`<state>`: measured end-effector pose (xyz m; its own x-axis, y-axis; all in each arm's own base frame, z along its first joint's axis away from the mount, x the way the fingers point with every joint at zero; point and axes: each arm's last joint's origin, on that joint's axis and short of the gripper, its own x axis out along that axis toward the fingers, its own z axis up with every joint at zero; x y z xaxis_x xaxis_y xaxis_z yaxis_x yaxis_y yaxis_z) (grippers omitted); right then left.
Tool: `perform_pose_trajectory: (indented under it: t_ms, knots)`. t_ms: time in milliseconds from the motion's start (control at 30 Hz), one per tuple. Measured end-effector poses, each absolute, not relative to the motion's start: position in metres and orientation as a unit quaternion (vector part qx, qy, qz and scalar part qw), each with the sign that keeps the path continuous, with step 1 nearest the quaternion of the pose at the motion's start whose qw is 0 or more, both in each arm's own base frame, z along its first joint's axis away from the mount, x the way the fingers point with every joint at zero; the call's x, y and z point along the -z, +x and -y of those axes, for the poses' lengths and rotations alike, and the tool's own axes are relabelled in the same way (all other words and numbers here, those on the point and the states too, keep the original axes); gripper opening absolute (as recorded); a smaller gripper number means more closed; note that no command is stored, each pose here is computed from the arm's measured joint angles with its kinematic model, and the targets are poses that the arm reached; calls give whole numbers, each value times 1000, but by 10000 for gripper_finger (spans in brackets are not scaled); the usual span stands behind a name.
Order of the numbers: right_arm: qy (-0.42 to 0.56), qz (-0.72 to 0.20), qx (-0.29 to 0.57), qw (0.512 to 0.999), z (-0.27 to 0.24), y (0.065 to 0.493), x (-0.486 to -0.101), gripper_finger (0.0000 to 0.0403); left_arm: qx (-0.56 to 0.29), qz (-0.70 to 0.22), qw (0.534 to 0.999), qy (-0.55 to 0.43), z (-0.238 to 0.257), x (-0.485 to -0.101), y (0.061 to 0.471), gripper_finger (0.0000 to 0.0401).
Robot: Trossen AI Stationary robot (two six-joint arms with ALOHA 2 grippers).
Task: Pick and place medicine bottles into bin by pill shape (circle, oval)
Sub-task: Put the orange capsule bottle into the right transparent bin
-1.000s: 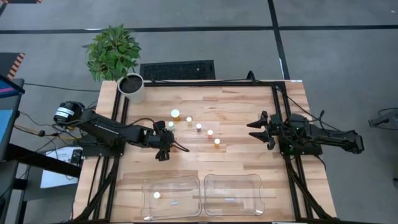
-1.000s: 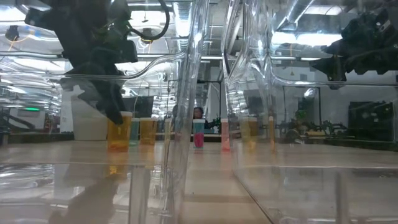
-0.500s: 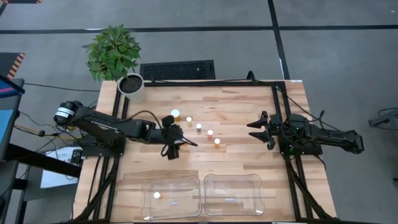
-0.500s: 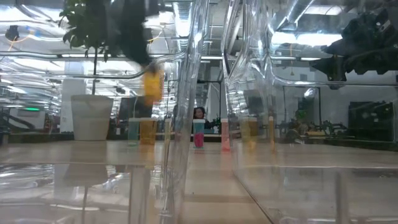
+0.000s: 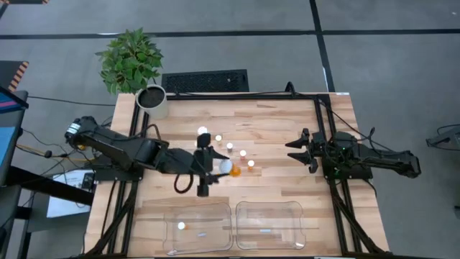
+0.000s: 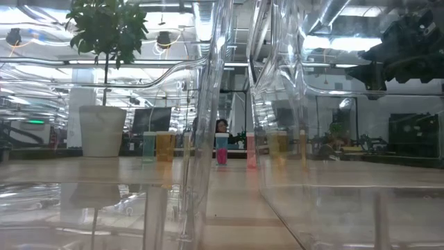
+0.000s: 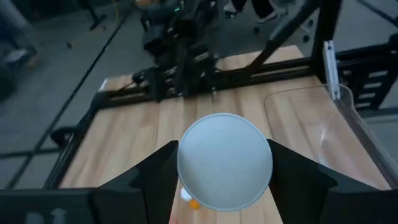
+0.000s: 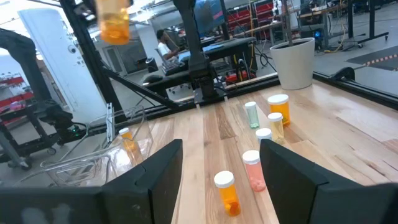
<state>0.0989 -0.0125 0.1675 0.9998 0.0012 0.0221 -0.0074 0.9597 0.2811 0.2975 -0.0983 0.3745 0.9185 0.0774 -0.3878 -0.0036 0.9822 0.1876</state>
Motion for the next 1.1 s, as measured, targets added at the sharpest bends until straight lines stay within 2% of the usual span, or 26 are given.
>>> perform_pose_trajectory:
  t_ms: [133, 467, 667, 833, 1100]
  knots:
    - [142, 11, -2, 990, 12, 99, -168, 225, 1, -197, 974, 113, 119, -378, 325, 207]
    - [142, 11, -2, 990, 12, 99, -167, 225, 62, -227, 961, 144, 176, -355, 416, 207]
    - [142, 10, -2, 990, 12, 99, -167, 225, 81, -285, 942, 159, 198, -322, 457, 207]
    - [143, 4, -1, 990, 12, 99, -166, 225, 83, -320, 928, 170, 211, -279, 486, 207]
    - [144, 1, -1, 990, 13, 99, -166, 225, 80, -349, 924, 131, 206, -231, 505, 207]
